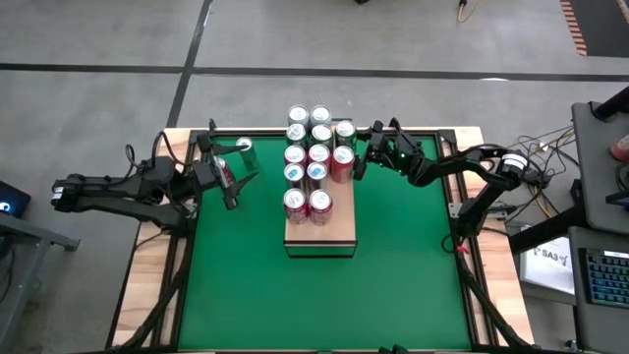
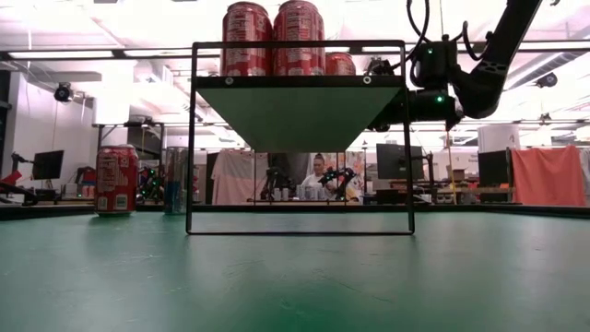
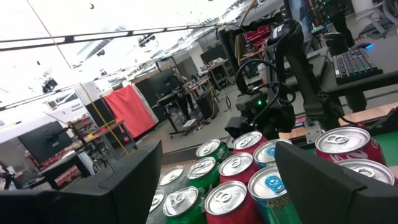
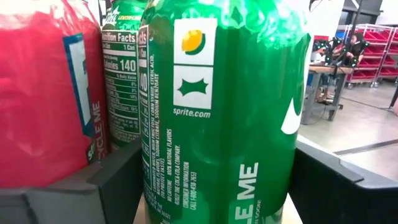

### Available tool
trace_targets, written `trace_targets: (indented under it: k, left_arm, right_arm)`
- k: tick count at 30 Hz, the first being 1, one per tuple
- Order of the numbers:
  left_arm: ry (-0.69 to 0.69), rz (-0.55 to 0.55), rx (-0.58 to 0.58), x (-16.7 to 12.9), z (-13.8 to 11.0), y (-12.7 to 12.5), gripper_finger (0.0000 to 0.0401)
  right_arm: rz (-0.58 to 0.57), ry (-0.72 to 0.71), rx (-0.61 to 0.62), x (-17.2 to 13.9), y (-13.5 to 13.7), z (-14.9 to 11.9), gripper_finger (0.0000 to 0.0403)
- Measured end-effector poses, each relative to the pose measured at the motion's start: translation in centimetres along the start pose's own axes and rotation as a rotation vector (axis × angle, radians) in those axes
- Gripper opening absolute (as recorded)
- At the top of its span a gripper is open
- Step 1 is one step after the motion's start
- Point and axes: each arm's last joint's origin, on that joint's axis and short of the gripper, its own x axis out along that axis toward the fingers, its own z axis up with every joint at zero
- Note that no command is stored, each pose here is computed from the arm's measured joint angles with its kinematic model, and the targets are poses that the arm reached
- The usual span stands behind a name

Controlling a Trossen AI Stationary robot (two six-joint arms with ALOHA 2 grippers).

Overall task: Place canned beverage on shelf
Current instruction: Put the green can on the shelf

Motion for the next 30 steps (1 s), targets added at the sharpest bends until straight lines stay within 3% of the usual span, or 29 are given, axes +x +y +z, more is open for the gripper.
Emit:
trace_targets:
  k: [11, 30]
  left_arm:
    - [0.0, 0.001, 0.0, 0.0, 0.0, 0.01, 0.0294]
    - [0.002, 0.003, 0.0, 0.0, -0.01, 0.01, 0.0294]
  right_arm:
    - [0.013, 0.053, 0.022, -0.03, 0.14, -0.62, 0.034]
    - [0.017, 0.036, -0.013, -0.16, 0.21, -0.08, 0.0328]
